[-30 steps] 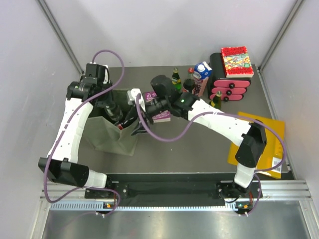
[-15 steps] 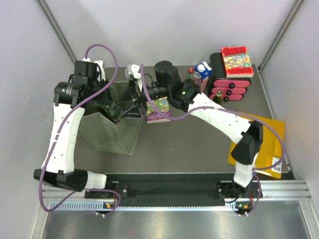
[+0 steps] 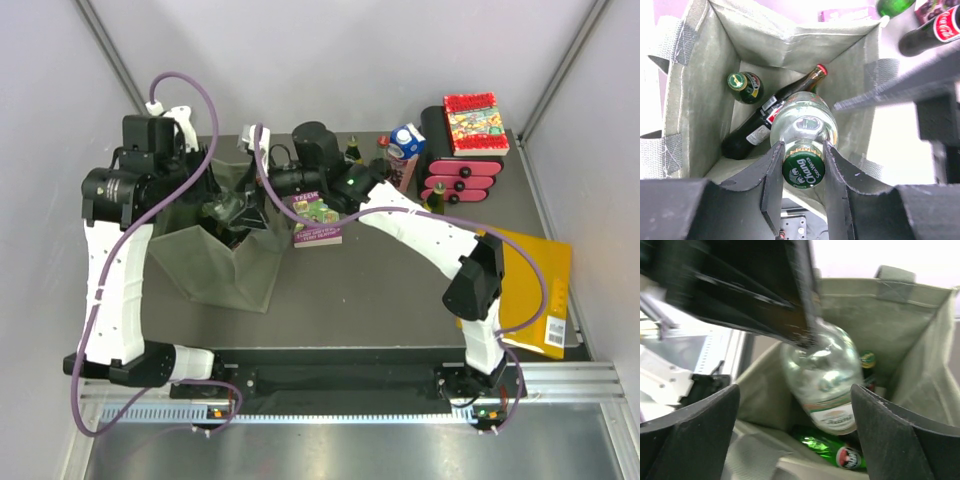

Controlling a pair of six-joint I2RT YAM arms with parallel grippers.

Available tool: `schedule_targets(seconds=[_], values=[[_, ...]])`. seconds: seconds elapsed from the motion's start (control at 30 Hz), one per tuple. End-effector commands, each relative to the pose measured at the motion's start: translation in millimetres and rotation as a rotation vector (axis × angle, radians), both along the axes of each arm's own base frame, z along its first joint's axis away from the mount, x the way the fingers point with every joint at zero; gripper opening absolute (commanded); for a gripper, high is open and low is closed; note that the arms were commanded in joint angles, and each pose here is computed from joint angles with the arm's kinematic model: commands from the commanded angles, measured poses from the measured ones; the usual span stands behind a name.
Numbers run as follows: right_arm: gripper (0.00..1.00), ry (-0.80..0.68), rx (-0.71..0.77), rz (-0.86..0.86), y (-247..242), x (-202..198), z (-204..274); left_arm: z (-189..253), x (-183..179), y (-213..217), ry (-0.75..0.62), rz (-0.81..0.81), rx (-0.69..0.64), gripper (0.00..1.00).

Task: Take the beverage out of the canvas bag
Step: Take out the drink from the canvas bag.

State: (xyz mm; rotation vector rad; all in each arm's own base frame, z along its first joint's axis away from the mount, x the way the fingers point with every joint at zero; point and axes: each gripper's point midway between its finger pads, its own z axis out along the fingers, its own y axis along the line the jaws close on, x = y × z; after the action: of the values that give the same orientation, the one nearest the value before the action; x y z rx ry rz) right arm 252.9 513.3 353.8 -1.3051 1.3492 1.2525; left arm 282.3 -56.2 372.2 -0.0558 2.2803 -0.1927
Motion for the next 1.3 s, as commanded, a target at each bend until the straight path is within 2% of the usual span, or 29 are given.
schedule_targets(seconds=[0.0, 0.13, 0.3, 0.83, 1.03, 1.13, 1.23, 1.27], values=[[0.96, -0.124, 0.037, -0.080, 0, 22, 25, 60, -3, -10, -0.223, -0.030, -0.088, 0.00], [1.00, -0.173, 0.032, -0.125, 1, 34, 27, 69, -6, -15, -0.247, -0.063, -0.109, 0.00], [1.00, -0.217, 0.027, -0.138, 3, 41, 29, 78, -9, -20, -0.280, -0.089, -0.129, 0.00], [1.00, -0.304, -0.036, -0.073, 21, 15, 3, 97, -17, -24, -0.354, -0.111, -0.163, 0.00], [0.96, -0.337, -0.044, -0.060, 28, 6, -1, 98, -18, -25, -0.364, -0.114, -0.173, 0.00], [0.92, -0.351, -0.043, -0.058, 30, 4, -1, 101, -18, -26, -0.374, -0.117, -0.182, 0.00], [0.82, -0.357, -0.031, -0.057, 32, 3, 3, 101, -18, -28, -0.374, -0.119, -0.189, 0.00], [0.68, -0.358, -0.025, -0.056, 32, 2, 5, 100, -17, -28, -0.371, -0.119, -0.190, 0.00]])
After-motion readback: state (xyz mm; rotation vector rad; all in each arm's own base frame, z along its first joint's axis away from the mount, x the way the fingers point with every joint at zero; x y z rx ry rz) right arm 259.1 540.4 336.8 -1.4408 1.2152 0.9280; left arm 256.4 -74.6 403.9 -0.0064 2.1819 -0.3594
